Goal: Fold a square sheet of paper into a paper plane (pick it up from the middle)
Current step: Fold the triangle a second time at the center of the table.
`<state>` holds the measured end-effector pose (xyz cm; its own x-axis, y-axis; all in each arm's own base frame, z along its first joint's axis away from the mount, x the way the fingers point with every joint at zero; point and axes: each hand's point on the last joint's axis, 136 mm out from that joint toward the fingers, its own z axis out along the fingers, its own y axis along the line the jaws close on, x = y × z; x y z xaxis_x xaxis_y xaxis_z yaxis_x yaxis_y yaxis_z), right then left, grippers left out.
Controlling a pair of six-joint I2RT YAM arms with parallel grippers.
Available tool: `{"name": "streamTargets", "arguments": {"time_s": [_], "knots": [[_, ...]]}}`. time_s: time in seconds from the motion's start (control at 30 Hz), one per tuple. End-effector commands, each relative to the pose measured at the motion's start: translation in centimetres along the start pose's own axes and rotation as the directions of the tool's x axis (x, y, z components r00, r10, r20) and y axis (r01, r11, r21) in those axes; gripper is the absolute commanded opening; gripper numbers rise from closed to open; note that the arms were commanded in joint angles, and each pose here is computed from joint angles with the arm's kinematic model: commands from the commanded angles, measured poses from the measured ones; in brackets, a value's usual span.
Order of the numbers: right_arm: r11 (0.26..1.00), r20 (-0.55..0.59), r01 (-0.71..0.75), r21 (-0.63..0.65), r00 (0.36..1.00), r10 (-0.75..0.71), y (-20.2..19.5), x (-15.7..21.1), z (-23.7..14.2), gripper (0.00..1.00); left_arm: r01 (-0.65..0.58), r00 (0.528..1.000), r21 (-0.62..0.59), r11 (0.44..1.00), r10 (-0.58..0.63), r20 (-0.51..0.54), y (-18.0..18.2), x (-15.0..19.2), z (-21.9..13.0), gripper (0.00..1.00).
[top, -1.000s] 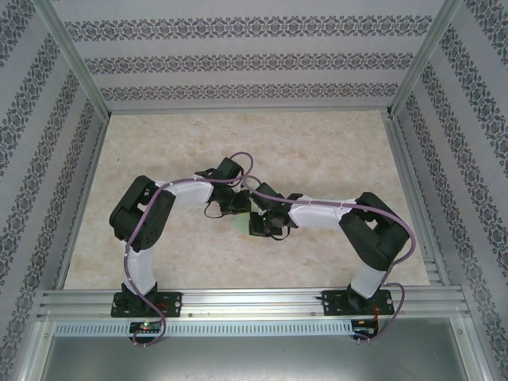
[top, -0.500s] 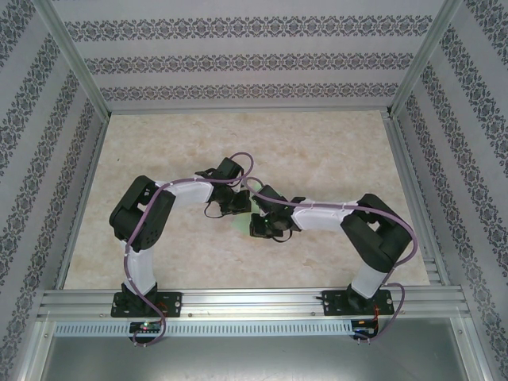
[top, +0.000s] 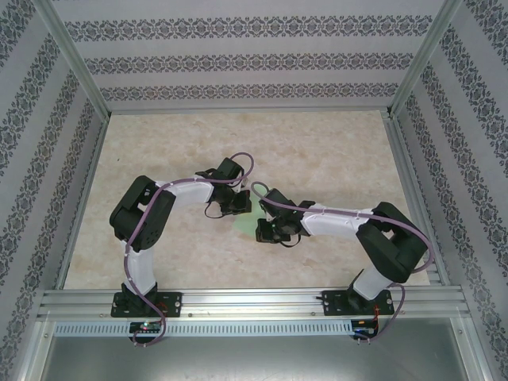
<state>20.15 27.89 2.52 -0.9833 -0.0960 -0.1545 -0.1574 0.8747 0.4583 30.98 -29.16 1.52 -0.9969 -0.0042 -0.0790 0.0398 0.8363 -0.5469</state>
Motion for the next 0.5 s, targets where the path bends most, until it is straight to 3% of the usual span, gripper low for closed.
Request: {"name": "streamTargets", "arguments": {"time_s": [0.0,0.23,0.47], "knots": [[1.000,0.068,0.004,-0.027,0.998,-0.002,1.1,-2.2,-1.2,0.09,0.059,0.990,-0.203,0.977,-0.084,-0.113,6.0,4.2,3.0,0.03],[0.999,0.094,-0.004,-0.041,0.996,0.008,2.5,-4.6,0.0,0.08,0.061,0.990,-0.194,0.979,-0.084,-0.117,5.8,4.3,3.0,0.03],[1.000,0.071,-0.029,0.009,0.997,0.029,1.0,-4.6,1.6,0.07,0.068,0.989,-0.197,0.978,-0.093,-0.116,5.9,4.4,3.1,0.03]]}}
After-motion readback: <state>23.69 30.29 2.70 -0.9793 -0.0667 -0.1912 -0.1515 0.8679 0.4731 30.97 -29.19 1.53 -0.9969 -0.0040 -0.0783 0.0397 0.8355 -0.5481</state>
